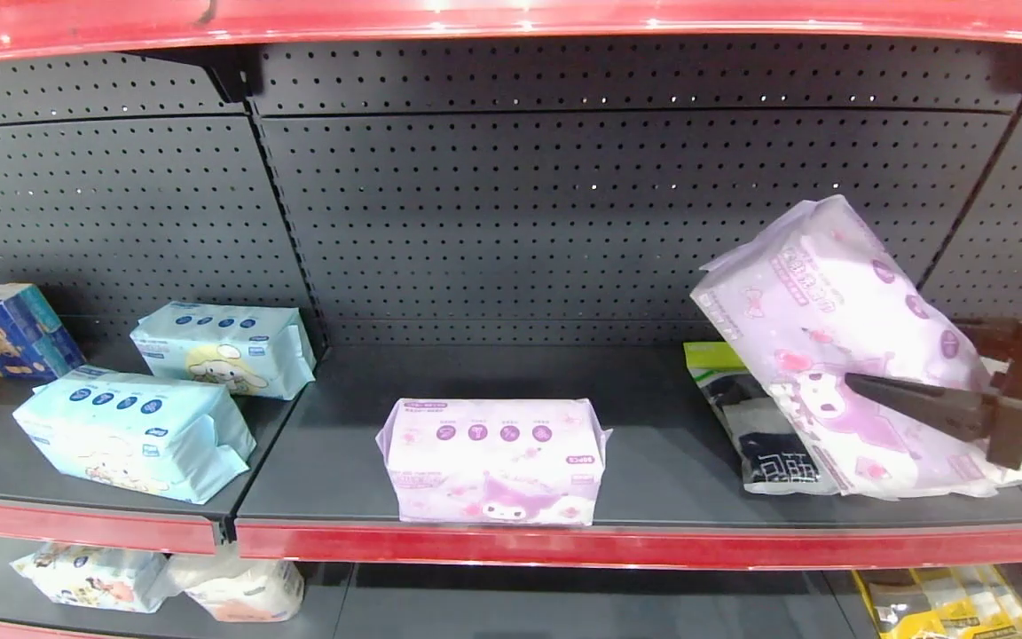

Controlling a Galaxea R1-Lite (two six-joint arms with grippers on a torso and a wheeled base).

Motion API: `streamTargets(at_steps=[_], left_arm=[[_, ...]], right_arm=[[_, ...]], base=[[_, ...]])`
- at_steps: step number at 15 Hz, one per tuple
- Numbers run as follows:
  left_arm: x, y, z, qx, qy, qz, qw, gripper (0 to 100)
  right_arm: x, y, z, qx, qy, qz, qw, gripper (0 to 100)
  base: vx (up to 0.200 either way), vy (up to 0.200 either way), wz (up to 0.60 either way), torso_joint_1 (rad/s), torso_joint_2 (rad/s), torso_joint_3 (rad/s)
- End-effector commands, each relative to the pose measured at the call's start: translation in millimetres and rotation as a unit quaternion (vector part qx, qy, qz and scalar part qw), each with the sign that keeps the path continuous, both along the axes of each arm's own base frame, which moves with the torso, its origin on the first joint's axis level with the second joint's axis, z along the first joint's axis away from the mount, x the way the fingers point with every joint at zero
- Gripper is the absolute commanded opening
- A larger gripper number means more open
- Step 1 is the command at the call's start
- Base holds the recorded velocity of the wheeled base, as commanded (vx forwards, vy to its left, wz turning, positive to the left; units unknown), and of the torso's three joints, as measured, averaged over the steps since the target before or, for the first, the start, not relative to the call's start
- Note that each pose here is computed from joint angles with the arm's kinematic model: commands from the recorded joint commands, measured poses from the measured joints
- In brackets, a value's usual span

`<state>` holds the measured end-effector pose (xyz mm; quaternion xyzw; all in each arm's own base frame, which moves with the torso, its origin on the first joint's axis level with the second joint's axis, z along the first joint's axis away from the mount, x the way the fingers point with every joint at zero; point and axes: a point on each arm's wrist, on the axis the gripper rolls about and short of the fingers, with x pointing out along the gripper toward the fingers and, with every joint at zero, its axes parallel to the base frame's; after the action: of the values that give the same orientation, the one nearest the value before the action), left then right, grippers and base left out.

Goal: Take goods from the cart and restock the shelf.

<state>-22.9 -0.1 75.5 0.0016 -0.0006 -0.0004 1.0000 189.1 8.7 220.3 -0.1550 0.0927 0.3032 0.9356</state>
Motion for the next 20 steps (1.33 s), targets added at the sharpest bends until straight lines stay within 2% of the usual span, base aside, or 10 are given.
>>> streamTargets(at_steps=[1, 4, 6, 7, 10, 15, 20], left_arm=[[0, 0.0, 0.0, 0.0, 0.001, 0.0, 1.0, 100], [0, 0.0, 0.0, 0.0, 0.001, 0.0, 1.0, 100], [0, 0.0, 0.0, 0.0, 0.001, 0.0, 1.0, 100], [0, 0.0, 0.0, 0.0, 0.001, 0.0, 1.0, 100], [0, 0.0, 0.0, 0.0, 0.001, 0.0, 1.0, 100], [0, 0.0, 0.0, 0.0, 0.001, 0.0, 1.0, 100], [0, 0.0, 0.0, 0.0, 0.001, 0.0, 1.0, 100]], right_arm=[[55, -4, -13, -0.015, 0.012, 0.03, 0.999, 0], [105, -3, -7, -0.055, -0.028, 0.051, 0.997, 0], [117, 1, -8, -0.067, -0.036, 0.055, 0.996, 0], [126, 10, -19, -0.059, -0.017, 0.073, 0.995, 0], [140, 17, -26, -0.06, -0.013, 0.09, 0.994, 0], [170, 44, -25, -0.038, -0.017, 0.121, 0.992, 0], [180, 53, -41, -0.024, 0.0, 0.169, 0.985, 0]], base=[[0.0, 0.0, 0.0, 0.0, 0.0, 0.0], [0.0, 0.0, 0.0, 0.0, 0.0, 0.0], [0.0, 0.0, 0.0, 0.0, 0.0, 0.0], [0.0, 0.0, 0.0, 0.0, 0.0, 0.0], [0.0, 0.0, 0.0, 0.0, 0.0, 0.0], [0.0, 0.0, 0.0, 0.0, 0.0, 0.0], [0.0, 0.0, 0.0, 0.0, 0.0, 0.0]])
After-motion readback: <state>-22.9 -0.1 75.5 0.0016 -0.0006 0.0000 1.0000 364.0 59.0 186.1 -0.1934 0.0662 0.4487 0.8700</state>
